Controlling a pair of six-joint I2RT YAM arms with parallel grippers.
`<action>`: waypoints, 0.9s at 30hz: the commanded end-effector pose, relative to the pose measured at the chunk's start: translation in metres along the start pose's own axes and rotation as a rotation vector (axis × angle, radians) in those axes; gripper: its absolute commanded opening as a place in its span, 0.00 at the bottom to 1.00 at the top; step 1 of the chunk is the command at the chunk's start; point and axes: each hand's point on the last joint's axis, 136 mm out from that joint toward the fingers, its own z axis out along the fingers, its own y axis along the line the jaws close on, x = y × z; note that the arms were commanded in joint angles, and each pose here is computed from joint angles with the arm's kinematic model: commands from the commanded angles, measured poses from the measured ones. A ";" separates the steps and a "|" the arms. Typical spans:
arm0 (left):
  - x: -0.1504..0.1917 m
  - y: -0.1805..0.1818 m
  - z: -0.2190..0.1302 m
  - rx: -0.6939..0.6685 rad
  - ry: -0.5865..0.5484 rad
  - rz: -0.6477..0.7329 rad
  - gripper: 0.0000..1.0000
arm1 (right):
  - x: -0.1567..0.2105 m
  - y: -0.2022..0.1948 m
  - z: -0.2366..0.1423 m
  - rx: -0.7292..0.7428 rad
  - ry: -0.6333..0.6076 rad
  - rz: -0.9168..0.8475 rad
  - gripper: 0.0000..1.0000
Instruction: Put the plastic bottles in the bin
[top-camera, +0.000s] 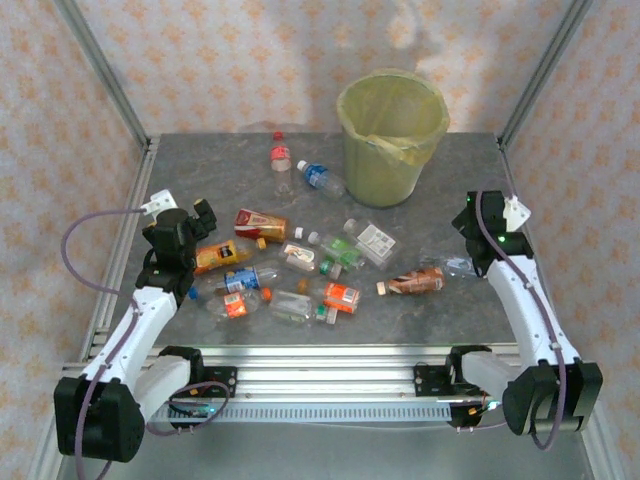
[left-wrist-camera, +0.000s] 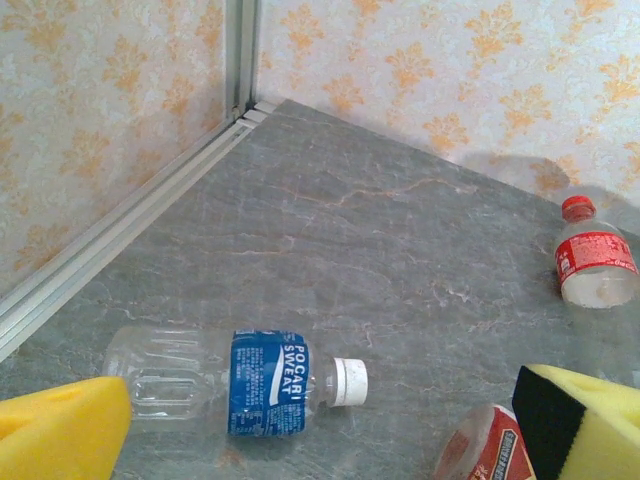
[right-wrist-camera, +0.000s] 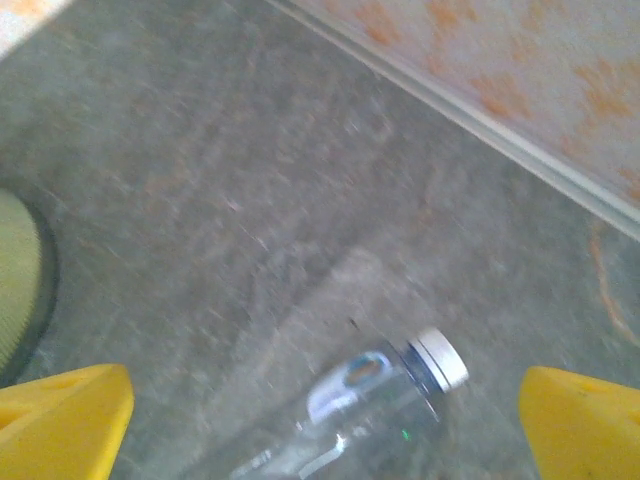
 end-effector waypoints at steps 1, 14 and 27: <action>-0.008 0.002 -0.005 -0.005 0.004 -0.018 1.00 | 0.021 -0.024 -0.022 0.059 0.112 0.048 0.99; -0.012 -0.006 -0.007 0.035 0.012 -0.008 1.00 | 0.092 -0.019 -0.029 -0.014 0.443 0.110 0.99; -0.014 -0.010 -0.008 0.052 0.010 -0.019 1.00 | 0.139 -0.011 -0.024 -0.024 0.507 0.097 0.99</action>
